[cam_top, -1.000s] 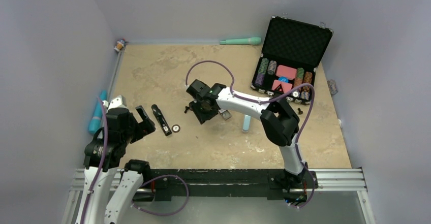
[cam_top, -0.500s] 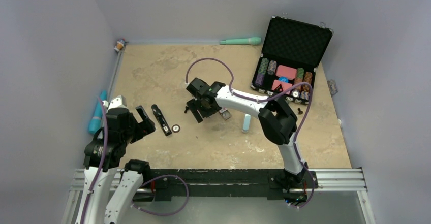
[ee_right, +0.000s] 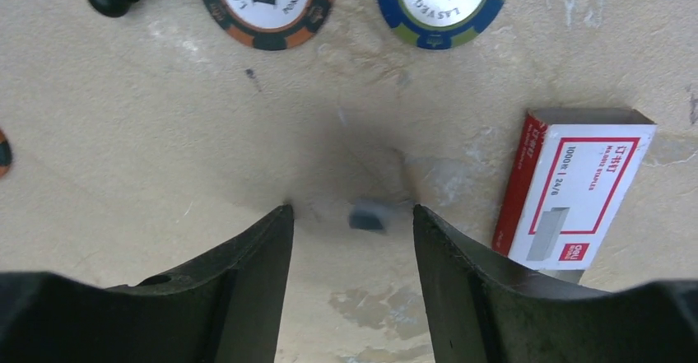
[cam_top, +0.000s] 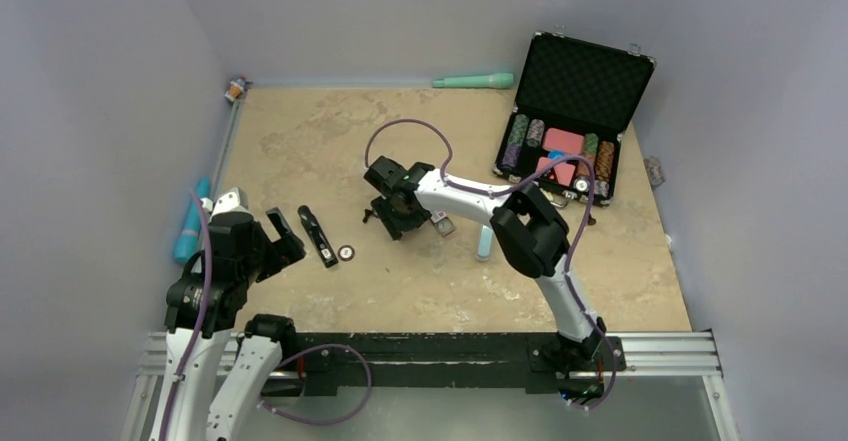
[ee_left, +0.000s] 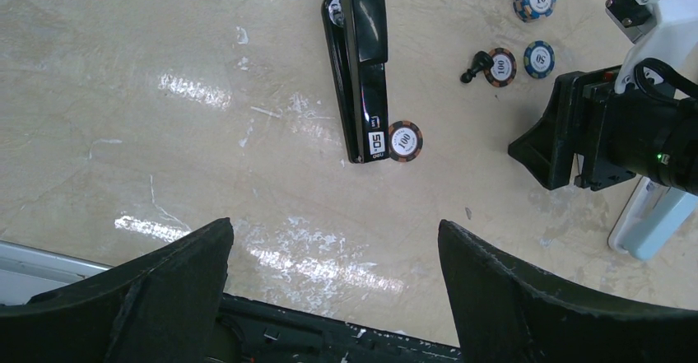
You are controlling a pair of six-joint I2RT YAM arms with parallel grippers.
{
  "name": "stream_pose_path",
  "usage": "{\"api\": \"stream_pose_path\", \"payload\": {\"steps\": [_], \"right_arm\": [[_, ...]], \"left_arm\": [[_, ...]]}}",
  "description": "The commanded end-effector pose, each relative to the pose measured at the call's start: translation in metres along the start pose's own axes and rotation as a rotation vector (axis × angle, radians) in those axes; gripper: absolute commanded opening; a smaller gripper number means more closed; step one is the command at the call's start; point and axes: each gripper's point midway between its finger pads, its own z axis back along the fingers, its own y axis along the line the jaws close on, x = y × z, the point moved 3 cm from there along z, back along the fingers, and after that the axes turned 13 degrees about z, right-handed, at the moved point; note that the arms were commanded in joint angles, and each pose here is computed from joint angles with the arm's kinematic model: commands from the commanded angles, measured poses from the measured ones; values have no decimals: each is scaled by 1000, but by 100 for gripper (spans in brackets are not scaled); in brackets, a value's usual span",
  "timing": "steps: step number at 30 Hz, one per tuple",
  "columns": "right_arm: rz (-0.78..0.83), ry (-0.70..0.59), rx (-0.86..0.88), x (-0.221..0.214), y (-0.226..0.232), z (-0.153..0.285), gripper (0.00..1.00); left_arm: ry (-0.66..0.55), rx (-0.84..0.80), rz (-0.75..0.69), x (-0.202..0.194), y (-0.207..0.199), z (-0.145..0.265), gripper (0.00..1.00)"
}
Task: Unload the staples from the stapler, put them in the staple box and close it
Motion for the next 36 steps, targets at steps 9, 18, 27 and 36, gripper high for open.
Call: {"api": "stream_pose_path", "payload": {"steps": [9, 18, 27, 36], "right_arm": [[-21, -37, 0, 13, -16, 8, 50], [-26, -24, 57, 5, -7, 8, 38], [-22, -20, 67, 4, -5, 1, 30], [-21, -22, 64, 4, -6, 3, 23]], "left_arm": [[-15, 2, 26, 5, -1, -1, 97], [-12, 13, 31, 5, 0, -3, 97], [-6, 17, 32, 5, -1, -4, 97], [-4, 16, 34, 5, -1, -4, 97]]}}
